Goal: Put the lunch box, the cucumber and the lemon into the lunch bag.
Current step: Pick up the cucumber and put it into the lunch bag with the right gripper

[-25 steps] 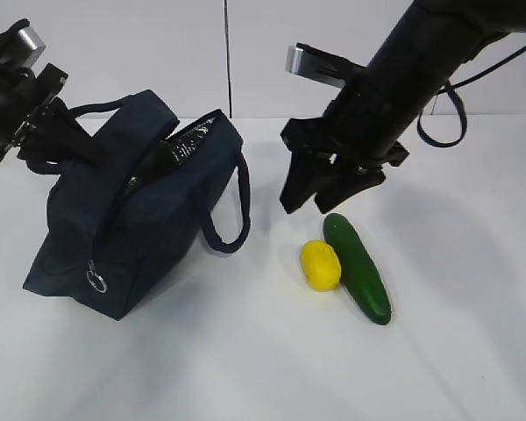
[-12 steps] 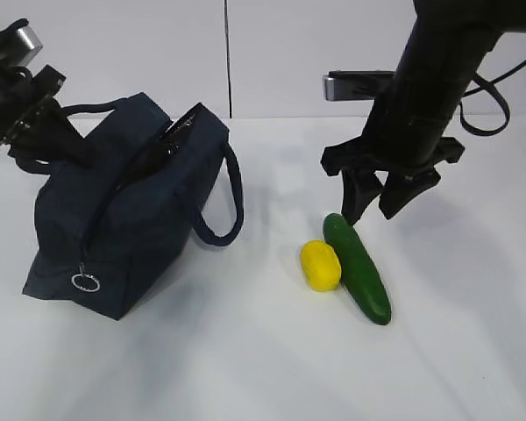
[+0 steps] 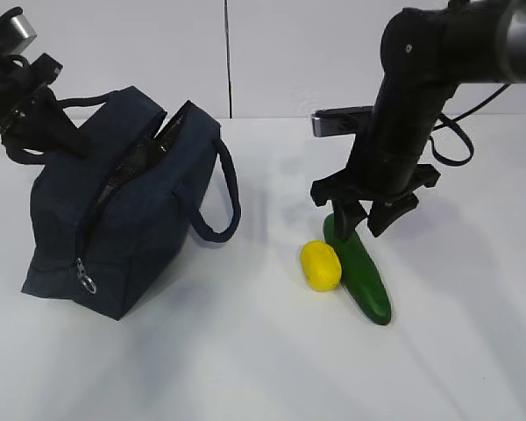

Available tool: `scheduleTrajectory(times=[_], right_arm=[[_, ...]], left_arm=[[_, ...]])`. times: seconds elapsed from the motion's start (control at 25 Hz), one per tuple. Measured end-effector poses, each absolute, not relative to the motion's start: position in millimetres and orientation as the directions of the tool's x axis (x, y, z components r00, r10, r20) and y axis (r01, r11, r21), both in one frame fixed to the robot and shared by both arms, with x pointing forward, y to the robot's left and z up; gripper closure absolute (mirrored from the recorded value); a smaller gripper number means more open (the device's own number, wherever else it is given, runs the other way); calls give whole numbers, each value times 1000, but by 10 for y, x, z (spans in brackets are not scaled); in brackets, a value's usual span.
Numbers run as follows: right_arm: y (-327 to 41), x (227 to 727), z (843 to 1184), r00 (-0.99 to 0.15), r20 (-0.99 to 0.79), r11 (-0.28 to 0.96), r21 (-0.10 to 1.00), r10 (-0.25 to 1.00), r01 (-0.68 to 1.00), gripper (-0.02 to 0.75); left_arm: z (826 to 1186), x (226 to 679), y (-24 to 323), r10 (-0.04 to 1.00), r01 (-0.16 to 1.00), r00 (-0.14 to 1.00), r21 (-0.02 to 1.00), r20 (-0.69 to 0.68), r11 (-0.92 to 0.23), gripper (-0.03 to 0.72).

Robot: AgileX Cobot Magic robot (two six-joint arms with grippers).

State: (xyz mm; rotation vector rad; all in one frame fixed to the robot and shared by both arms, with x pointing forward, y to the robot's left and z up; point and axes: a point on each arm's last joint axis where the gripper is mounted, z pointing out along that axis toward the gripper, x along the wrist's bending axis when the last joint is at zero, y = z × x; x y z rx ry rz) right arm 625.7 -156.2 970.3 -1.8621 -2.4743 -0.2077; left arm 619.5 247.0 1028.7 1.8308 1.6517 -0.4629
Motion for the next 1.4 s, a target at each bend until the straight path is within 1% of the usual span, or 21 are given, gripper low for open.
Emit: scheduleTrajectory(times=[0.24,0.48,0.8,1.24,1.4], right_arm=[[-1551,6374,9471,-278,80,272,76,957,959,336],[-1571,6432,9409,-270,40,265,98,962,959,335],[-1561,6445,9193,-262,44,261,45,964,964,336],[-1553,6447,9124,-256,50,255,28,965,967,337],[-1555,6441,9124,-254,49,254,21,966,967,386]], left_arm=[[10282,6194,2475,763,977,156,211,-627,-26,695],[10273,6191,2486,773,977,160,210,-614,-35,695],[10271,6190,2488,774,977,161,210,-612,-37,695],[10271,6190,2488,774,977,161,210,-612,-37,695],[10271,6190,2488,774,977,161,210,-612,-37,696]])
